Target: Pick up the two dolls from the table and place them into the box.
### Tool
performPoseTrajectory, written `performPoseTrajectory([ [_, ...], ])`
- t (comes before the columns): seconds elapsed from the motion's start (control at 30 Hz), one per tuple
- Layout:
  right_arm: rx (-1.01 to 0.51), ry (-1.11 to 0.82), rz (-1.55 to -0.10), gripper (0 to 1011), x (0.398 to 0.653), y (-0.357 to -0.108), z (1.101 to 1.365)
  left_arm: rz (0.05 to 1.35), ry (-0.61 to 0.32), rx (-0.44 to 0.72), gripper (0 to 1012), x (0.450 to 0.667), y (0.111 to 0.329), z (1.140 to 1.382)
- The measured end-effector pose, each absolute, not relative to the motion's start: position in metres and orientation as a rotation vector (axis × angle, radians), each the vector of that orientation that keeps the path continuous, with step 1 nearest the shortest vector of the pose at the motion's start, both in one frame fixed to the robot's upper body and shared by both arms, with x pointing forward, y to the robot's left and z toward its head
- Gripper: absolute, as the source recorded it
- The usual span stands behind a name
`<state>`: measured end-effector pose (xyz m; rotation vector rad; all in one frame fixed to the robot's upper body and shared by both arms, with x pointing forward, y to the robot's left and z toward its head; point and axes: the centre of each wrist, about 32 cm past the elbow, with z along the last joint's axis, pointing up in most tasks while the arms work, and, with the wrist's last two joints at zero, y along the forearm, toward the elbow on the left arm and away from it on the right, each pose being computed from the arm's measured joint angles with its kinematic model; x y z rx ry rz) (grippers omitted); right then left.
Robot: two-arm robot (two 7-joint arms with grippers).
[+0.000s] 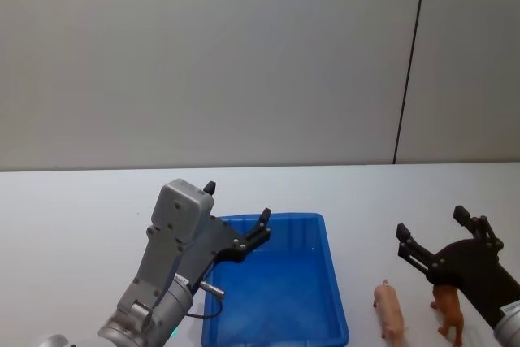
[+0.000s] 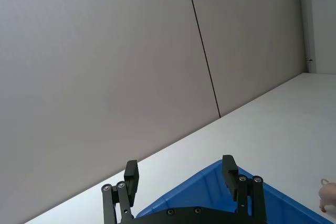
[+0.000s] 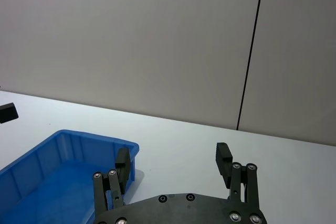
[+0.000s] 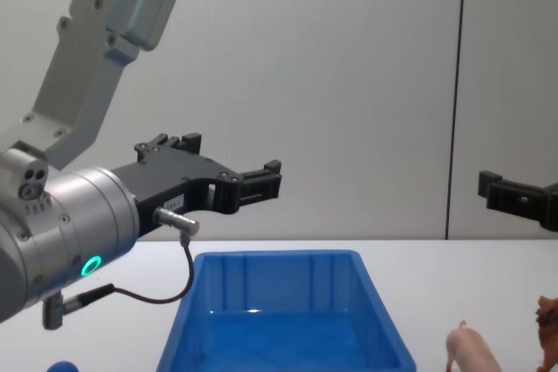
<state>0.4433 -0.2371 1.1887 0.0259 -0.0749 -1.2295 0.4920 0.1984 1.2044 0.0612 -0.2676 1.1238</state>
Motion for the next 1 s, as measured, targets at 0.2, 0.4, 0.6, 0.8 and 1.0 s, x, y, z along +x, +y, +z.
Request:
performPoseTrajectory([
  [0.2,0.026,-0.075,-1.229,1001,0.443,-0.237,1.189,1.124,-0.268,0.061,1001,0.492,0.198,1.204],
  [0.4,0.026,-0.075,-1.23,1001,0.443,-0.237,1.189,1.124,-0.268,0.061,1001,0.492,0.198,1.204],
  [0.6,0.026,-0.075,-1.229,1001,0.443,-0.237,1.189,1.124,-0.268,0.061,1001,0.492,0.198,1.204],
  [0.8,0.011,-0.07,-1.227,1001,0.444,-0.241,1.187,1.124,-0.268,0.061,1001,0.492,0.198,1.204],
  [1.0,-0.035,-0.049,-1.217,1001,0.446,-0.252,1.182,1.124,-0.268,0.061,1001,0.492,0.198,1.204],
])
